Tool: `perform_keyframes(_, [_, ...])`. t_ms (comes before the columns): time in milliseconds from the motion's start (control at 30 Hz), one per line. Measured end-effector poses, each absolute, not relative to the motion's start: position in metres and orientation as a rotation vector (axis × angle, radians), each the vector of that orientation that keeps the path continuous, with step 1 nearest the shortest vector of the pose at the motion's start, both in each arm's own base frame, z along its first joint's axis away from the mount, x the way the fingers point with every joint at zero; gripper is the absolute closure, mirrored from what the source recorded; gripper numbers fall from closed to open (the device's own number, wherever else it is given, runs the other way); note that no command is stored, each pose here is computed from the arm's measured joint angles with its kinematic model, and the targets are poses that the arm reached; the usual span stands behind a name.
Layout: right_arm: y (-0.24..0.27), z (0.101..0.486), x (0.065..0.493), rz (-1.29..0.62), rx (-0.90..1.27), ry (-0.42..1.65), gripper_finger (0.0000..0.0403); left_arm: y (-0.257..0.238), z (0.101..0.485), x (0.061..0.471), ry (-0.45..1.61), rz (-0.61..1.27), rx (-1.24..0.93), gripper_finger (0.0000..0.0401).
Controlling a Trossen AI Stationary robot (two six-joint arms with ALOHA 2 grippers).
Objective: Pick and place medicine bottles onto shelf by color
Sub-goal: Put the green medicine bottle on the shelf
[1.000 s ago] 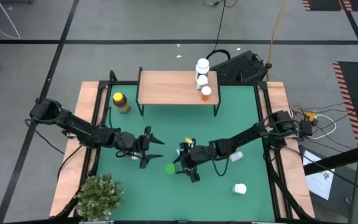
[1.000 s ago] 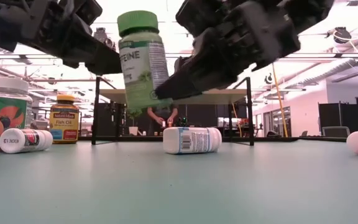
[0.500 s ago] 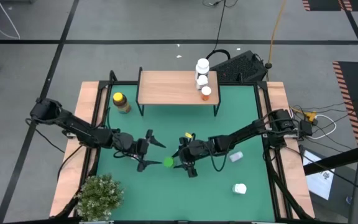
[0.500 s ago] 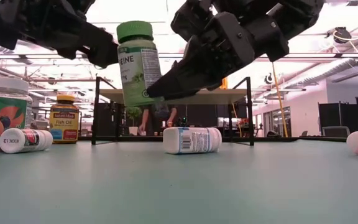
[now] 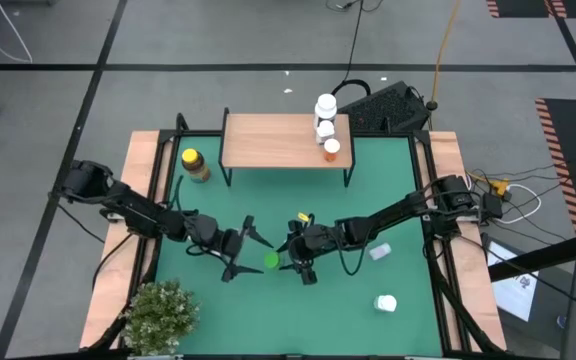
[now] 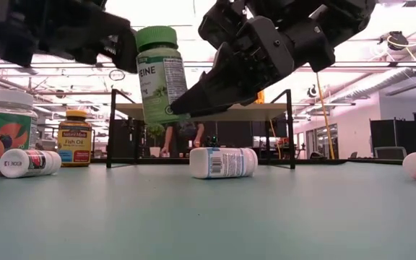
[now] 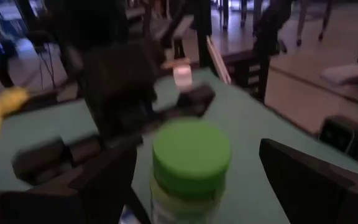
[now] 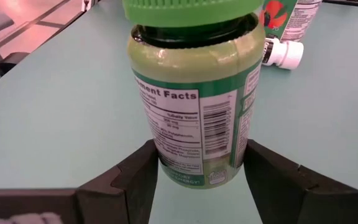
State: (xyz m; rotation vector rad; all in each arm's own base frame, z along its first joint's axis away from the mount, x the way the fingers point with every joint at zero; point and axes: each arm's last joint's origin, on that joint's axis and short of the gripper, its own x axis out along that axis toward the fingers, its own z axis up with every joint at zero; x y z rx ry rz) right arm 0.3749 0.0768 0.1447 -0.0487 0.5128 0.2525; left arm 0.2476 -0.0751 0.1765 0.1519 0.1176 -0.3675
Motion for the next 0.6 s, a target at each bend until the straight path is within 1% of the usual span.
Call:
perform_keyframes(300, [0.077,0.1442,0.3754,0.256,-0.049,0.507,0.0195,-0.0762,0.1789,0.2477,0.094,-0.369,0.144,0.0071])
perform_keyframes(433, [0.0785,0.1462,0.3761,0.301,-0.037,0.485,0.0195,-0.0762,0.1792,0.2477,0.091,-0.369,0.144,0.007])
perform_keyframes(600, [0.0788,0.1471,0.3766,0.303,-0.036,0.474,0.0195,-0.0762,0.1797,0.2478,0.084,-0.369,0.151,0.0069])
